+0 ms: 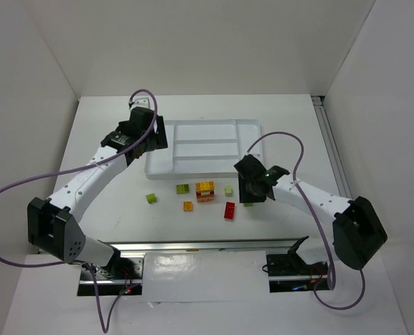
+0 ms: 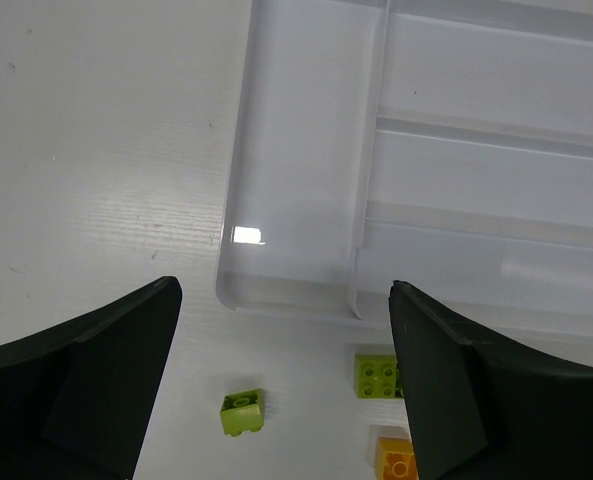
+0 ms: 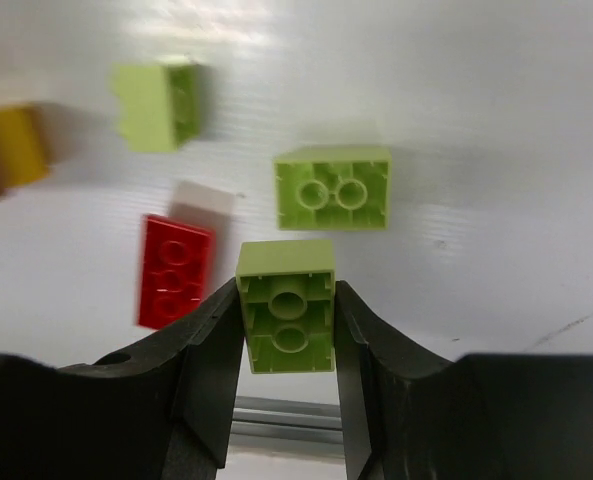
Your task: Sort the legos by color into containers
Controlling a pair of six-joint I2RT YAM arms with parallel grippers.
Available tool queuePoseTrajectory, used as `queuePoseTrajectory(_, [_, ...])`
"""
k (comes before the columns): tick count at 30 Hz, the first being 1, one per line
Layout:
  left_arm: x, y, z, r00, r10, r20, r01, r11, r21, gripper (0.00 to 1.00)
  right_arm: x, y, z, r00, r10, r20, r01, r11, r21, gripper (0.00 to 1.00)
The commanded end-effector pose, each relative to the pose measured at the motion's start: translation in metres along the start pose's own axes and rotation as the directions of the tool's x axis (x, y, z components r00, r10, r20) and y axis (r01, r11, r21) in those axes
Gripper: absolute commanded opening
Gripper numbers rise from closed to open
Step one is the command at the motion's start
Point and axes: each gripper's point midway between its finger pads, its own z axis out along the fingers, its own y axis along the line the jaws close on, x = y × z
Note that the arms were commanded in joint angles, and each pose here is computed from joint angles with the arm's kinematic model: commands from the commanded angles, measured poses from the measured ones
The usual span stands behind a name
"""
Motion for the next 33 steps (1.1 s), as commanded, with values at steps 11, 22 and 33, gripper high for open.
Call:
queuePoseTrajectory(11, [-0.011, -0.005, -0.007, 1.000, -0.028, 0.010, 0.028, 1.000, 0.009, 0.99, -0.186, -0.008, -0.022, 0.916, 0.062, 0.396, -0.105, 0.991, 0.086, 0.27])
queuePoseTrajectory(22, [0.008, -0.006, -0.017, 0.999, -0.010, -0.041, 0.012, 0.998, 0.067, 1.00, -0.264, -0.035, 0.045, 0.861, 0.171, 0.478, -0.264, 0.955, 0.133, 0.79])
queuePoseTrajectory(33, [0.012, -0.010, -0.020, 0.999, -0.002, -0.050, 0.007, 0.996, 0.087, 1.00, -0.186, -0.027, -0.018, 0.872, 0.166, 0.461, -0.210, 0.977, 0.046, 0.72])
